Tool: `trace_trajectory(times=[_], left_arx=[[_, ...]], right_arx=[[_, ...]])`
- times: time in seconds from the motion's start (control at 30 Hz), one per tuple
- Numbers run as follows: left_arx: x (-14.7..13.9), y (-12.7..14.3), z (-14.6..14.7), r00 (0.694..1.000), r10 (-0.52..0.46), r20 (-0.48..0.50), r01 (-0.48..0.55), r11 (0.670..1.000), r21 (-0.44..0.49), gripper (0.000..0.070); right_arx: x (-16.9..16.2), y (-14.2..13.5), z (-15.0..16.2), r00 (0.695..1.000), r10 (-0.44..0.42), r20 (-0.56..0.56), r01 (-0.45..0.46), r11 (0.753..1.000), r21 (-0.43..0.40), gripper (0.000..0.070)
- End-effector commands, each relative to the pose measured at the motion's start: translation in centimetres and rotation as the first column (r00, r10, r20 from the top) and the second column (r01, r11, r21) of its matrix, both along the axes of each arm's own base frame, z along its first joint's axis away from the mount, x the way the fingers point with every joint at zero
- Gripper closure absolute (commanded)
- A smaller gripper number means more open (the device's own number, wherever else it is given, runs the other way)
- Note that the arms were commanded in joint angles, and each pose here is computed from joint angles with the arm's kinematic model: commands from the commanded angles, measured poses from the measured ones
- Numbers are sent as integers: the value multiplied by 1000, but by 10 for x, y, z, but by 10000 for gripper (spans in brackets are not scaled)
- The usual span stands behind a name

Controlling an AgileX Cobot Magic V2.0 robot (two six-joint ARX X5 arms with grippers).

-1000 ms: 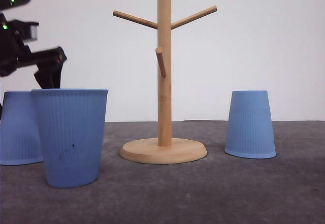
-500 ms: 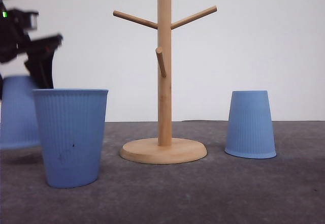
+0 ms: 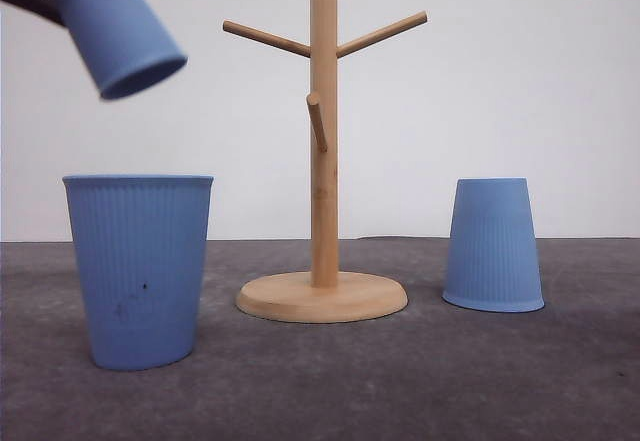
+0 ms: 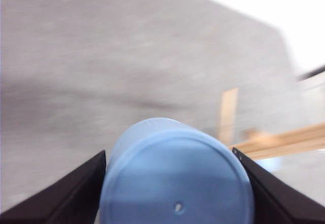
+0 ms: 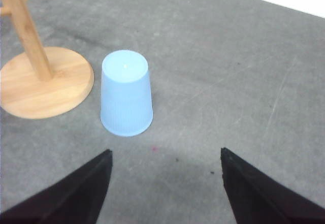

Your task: Place three cups

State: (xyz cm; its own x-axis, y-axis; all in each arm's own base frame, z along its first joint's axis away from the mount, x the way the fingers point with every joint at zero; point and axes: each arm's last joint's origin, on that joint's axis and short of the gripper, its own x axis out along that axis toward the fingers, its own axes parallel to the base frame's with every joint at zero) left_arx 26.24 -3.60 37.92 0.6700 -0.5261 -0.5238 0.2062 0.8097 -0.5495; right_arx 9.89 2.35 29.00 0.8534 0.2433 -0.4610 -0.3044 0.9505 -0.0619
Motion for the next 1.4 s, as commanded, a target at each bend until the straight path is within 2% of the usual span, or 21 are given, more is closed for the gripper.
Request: trace_trajectory(times=[0.0, 0.17, 0.27, 0.4, 0.67, 0.9, 0.93, 1.03, 1.07, 1.37], left_arx=[[3, 3, 7, 1000, -16, -15, 14, 994, -113, 308], [11, 9, 13, 998, -62, -3, 58, 957, -284, 308], [22, 5, 11, 995, -96, -8, 87, 930, -356, 308], [39, -11, -3, 984, -166, -68, 124, 905, -407, 308], [65, -42, -32, 960, -243, -140, 164, 890, -426, 308], [75, -57, -48, 945, -270, -186, 167, 885, -434, 302], [76, -57, -49, 945, -269, -188, 166, 886, -433, 286], [76, -58, -49, 946, -264, -189, 162, 889, -429, 134], [76, -58, -49, 946, -264, -189, 163, 889, -429, 105], [73, -57, -51, 932, -313, -185, 212, 881, -423, 96]], right_arx=[[1, 1, 6, 1000, 4, 31, -5, 1000, 19, 269], [1, 3, 8, 998, 19, 56, -20, 999, 25, 269], [1, 4, 8, 998, 28, 57, -30, 999, 25, 269], [1, 5, 8, 998, 40, 57, -42, 999, 25, 269], [0, 7, 8, 997, 58, 58, -60, 998, 24, 269], [0, 7, 9, 997, 59, 59, -60, 998, 25, 269], [0, 7, 9, 997, 59, 59, -60, 998, 25, 269], [0, 7, 9, 997, 59, 59, -60, 998, 25, 269], [0, 7, 9, 997, 59, 59, -60, 998, 25, 269], [0, 7, 9, 997, 58, 59, -60, 998, 25, 269]])
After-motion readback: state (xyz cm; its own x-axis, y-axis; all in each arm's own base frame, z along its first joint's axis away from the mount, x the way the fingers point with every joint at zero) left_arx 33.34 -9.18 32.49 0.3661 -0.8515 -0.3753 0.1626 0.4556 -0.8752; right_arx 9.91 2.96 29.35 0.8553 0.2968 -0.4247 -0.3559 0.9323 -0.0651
